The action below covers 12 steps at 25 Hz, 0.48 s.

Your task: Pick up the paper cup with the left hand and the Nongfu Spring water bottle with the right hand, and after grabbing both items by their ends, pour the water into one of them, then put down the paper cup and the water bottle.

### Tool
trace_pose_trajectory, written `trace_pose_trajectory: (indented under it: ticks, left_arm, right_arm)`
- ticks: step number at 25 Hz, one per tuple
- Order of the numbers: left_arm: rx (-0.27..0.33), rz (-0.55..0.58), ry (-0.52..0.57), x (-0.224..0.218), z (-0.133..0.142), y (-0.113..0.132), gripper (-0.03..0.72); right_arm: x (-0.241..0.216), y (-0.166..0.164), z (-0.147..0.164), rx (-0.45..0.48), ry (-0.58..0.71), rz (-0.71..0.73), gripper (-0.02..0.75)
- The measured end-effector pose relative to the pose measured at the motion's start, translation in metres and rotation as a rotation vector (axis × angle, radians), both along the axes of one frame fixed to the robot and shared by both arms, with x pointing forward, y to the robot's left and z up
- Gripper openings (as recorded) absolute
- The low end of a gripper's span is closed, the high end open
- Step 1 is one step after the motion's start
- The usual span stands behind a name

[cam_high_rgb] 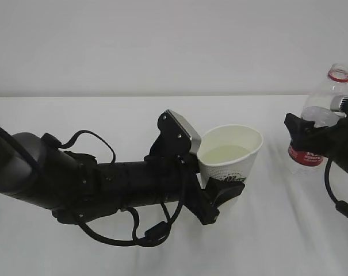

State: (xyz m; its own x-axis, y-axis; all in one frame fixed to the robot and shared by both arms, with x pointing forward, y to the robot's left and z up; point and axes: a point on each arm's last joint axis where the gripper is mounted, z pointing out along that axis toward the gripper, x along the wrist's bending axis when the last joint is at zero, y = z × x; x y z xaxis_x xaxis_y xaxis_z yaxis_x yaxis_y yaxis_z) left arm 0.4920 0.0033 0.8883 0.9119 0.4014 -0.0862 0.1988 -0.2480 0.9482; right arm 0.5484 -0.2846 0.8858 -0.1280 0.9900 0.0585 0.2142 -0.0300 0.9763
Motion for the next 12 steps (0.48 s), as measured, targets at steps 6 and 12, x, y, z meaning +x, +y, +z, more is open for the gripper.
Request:
trace_pose_trajectory:
  ticks: [6, 12]
  left_arm:
    - [0.0, 0.0, 0.0, 0.0, 0.0, 0.0, 0.498]
    - [0.0, 0.0, 0.0, 0.0, 0.0, 0.0, 0.498]
  right_arm:
    - [-0.011, 0.0, -0.005, 0.001, 0.031, 0.001, 0.663]
    - [-0.021, 0.0, -0.01, 0.0, 0.065, 0.006, 0.663]
